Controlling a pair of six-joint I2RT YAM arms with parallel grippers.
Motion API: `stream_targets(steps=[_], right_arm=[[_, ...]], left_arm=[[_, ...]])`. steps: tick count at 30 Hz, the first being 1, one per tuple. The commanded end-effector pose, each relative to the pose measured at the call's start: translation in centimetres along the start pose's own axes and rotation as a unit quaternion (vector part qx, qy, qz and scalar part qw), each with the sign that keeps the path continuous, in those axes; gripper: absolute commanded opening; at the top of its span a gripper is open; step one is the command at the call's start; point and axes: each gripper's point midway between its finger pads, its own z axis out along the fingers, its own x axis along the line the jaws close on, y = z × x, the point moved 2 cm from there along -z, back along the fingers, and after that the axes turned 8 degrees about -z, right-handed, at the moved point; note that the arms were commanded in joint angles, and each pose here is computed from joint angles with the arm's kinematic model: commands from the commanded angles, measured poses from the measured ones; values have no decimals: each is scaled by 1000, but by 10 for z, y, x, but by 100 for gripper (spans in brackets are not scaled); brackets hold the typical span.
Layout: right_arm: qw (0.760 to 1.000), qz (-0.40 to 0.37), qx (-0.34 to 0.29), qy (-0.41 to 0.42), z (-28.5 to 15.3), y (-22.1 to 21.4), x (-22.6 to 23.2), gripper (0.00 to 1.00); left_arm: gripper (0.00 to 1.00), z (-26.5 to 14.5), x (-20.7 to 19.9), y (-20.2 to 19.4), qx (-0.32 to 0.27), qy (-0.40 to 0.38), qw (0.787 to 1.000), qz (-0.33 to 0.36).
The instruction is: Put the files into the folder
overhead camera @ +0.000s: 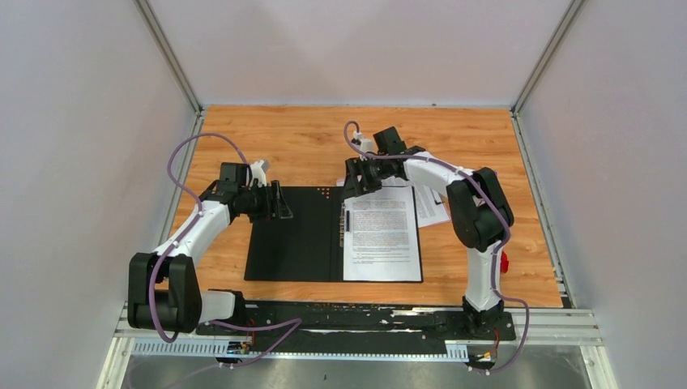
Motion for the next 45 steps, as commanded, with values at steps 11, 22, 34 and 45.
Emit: stream_targets(steps=[11, 22, 34, 45], right_arm=[[997, -22, 16, 70, 37, 9, 15, 66], [996, -26, 38, 80, 47, 2, 20, 66], [993, -30, 58, 93, 52, -5, 25, 65], [988, -53, 61, 134, 37, -11, 49, 61]], left_arm=[[70, -2, -2, 3, -8, -5, 1000, 18], [70, -4, 1, 5, -12, 10, 1000, 19], [70, -5, 4, 5, -14, 19, 999, 22], [70, -6, 7, 6, -16, 30, 999, 21]])
